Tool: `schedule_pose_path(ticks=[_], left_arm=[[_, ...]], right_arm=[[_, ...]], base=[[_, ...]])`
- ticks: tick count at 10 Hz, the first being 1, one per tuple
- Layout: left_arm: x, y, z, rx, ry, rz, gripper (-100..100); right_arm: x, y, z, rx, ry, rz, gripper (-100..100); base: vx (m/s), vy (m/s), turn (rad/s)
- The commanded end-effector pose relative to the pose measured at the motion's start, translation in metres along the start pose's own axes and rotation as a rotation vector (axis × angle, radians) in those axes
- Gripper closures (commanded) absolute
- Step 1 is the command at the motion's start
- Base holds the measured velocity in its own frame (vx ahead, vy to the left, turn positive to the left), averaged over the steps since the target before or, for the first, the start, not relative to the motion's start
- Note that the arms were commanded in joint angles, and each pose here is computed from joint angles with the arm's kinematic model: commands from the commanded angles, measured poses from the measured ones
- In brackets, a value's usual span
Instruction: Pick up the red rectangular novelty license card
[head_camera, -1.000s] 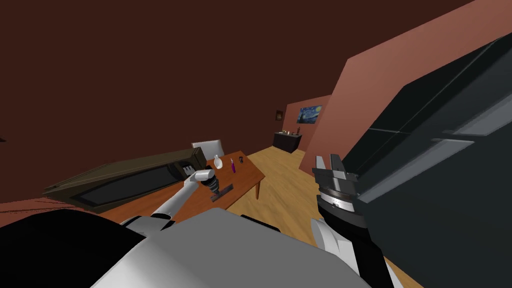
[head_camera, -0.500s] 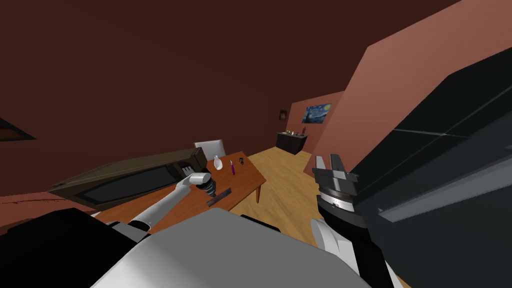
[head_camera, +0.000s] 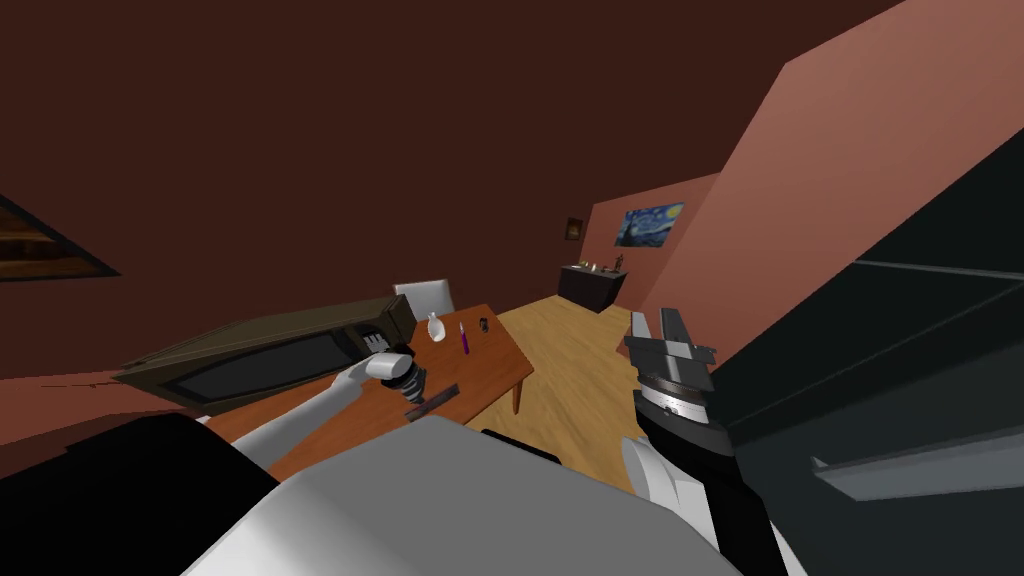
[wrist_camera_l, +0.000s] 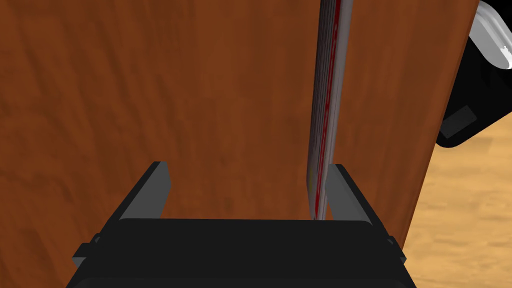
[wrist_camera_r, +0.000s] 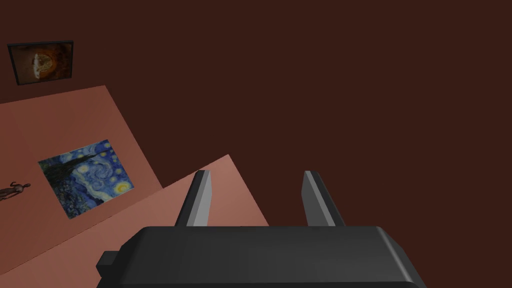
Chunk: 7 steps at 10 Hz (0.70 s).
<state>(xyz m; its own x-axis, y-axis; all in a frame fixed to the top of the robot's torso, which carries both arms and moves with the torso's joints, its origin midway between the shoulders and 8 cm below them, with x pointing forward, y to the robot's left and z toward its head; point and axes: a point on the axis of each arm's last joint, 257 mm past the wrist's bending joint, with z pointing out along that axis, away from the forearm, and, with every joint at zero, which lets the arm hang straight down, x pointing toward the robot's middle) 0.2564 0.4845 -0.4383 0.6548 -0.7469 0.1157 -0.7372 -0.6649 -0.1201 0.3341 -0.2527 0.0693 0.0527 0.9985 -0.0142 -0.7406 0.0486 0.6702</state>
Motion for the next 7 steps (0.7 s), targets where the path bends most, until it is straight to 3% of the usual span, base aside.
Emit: schedule_pose_path(ticks=[1,3,4,5,6,7], left_arm=[[-0.009,0.018,0.002,-0.022,0.001,0.027,-100],[-0.012,0.019,0.002,-0.015,0.01,0.026,-100],[-0.022,0.039,0.003,-0.049,0.007,0.046,-100],[-0.024,0.039,0.003,-0.042,0.014,0.043,-100],[-0.031,0.062,0.004,-0.077,0.014,0.06,-100],[-0.038,0.064,0.002,-0.081,0.012,0.053,-100]], right_arm=[[0.0,0.0,0.0,0.0,0.0,0.0,0],[0.0,0.0,0.0,0.0,0.0,0.0,0],[0.0,0.0,0.0,0.0,0.0,0.0,0],[0.0,0.0,0.0,0.0,0.0,0.0,0],[0.0,0.0,0.0,0.0,0.0,0.0,0],[0.0,0.0,0.0,0.0,0.0,0.0,0]], base=[[0.142,-0.055,0.163],[0.105,-0.039,0.043],[0.109,-0.023,0.166],[0.109,-0.044,0.098],[0.134,-0.069,0.13],[0.128,-0.064,0.112]])
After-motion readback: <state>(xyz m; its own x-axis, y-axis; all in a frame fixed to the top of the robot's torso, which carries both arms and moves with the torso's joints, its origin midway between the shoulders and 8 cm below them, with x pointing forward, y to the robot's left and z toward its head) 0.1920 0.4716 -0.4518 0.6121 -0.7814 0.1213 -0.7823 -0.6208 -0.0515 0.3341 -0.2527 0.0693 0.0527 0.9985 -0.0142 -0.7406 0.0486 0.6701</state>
